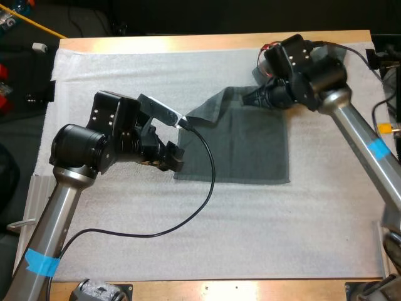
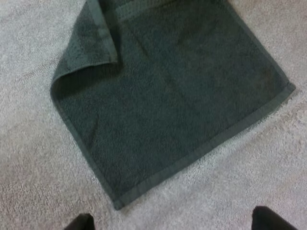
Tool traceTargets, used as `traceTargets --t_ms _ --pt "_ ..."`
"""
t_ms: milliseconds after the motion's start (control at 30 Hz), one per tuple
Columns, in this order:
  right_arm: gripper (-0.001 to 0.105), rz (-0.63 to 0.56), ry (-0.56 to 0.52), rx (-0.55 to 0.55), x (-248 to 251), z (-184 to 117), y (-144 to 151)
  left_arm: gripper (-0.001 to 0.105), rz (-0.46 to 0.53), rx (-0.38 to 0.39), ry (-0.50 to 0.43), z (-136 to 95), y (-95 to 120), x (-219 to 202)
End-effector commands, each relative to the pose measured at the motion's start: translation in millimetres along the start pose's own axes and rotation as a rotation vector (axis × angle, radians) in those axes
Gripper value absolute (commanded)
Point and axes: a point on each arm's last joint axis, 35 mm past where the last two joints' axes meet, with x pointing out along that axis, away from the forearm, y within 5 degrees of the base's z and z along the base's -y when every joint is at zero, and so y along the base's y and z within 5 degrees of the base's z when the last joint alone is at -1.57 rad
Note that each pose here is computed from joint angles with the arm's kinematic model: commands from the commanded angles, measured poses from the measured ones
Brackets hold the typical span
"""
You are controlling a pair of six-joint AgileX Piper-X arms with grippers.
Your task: Pick towel from pile, fold and stack
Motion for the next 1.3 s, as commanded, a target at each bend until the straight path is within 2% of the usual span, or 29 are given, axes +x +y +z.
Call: traceTargets --t_ms 0,200,433,600,767,967,1200,1267 --pt "0.000 0.005 -0.006 -0.018 -16.0 -3.1 2.1 0.062 -0.009 -0.005 0.001 -1.4 -1.7 -2.8" --pt "0.000 0.025 -0.013 -0.056 -59.8 -17.9 14.8 0.062 -0.006 -0.020 0.059 -8.3 -0.9 -1.3" --pt "0.000 0.051 0.038 -0.108 -91.5 -38.4 28.7 0.062 -0.004 -0.025 0.106 -13.6 -0.7 -1.5" --pt "0.000 0.056 0.044 -0.113 -99.0 -54.0 31.1 0.062 -0.003 -0.031 0.132 -16.6 -0.7 -1.9" --pt "0.000 0.051 0.062 -0.086 -86.2 -85.1 30.3 0.061 -0.002 -0.034 0.144 -19.6 -1.4 -4.9" --pt "0.000 -0.008 0.048 0.037 -69.2 -114.1 28.5 0.061 -0.003 -0.044 0.096 -26.3 -5.8 -22.5" --pt "0.000 -0.027 0.136 0.180 -29.7 -140.5 5.3 0.061 -0.010 -0.038 -0.022 -45.0 -15.5 -61.6" --pt "0.006 0.000 0.146 0.228 -17.5 -147.5 -4.6 0.061 -0.013 -0.027 -0.058 -51.3 -18.2 -72.6"
